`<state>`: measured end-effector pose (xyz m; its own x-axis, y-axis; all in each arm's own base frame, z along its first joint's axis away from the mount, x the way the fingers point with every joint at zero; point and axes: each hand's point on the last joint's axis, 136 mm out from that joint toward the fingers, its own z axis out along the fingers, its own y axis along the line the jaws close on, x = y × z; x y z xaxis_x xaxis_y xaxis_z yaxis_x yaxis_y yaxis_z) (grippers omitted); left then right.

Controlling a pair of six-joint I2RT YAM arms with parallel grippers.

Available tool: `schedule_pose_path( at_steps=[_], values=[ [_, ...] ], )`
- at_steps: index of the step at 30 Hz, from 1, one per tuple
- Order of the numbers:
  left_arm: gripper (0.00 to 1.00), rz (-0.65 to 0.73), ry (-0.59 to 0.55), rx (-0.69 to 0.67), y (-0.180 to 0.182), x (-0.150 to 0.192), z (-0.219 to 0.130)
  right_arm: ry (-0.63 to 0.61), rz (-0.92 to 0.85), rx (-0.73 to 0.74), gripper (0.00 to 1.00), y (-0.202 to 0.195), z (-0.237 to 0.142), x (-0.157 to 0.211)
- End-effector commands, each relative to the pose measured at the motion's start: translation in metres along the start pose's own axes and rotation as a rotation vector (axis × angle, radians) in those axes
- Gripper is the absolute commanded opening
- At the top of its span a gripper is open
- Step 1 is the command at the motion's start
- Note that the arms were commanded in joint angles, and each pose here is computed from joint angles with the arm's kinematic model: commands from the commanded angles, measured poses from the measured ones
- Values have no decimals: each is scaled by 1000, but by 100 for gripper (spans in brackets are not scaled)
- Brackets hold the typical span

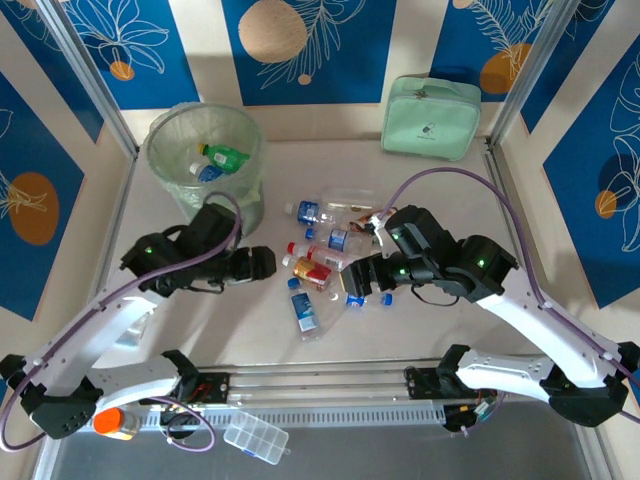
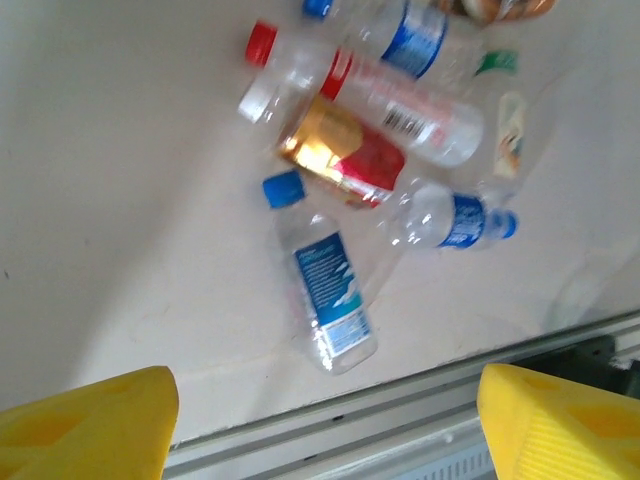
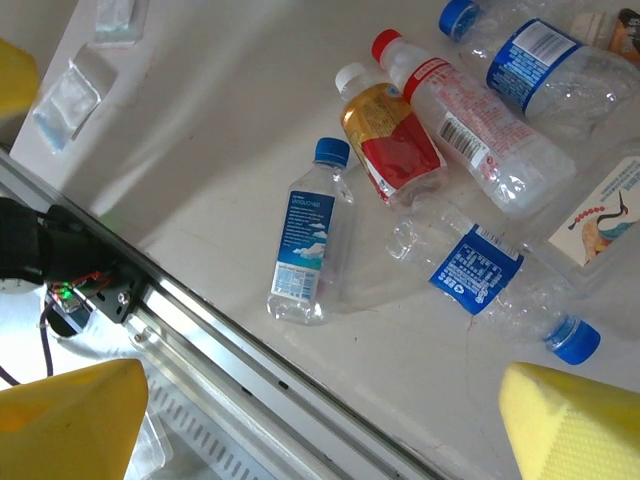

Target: Put the plastic bottles in the bin

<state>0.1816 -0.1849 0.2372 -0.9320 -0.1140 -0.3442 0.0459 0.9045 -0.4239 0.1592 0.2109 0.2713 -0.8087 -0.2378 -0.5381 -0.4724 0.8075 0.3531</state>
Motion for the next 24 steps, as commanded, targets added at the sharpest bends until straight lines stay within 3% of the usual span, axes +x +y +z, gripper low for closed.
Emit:
schedule_pose_path(
  at_steps=[1,10,17,24],
  values=[
    [81,-78,34,-23,3,17,30,35,66,62,91,-14,6,14],
    [90,-207,165,-56,8,49,102,10,125,89,91,-28,0,25],
    [95,-206,224,-71,-12,67,143,-11,150,95,92,-39,-10,32],
    [96,-263,279,-265,2,86,170,-24,144,83,92,-44,-22,35]
  ],
)
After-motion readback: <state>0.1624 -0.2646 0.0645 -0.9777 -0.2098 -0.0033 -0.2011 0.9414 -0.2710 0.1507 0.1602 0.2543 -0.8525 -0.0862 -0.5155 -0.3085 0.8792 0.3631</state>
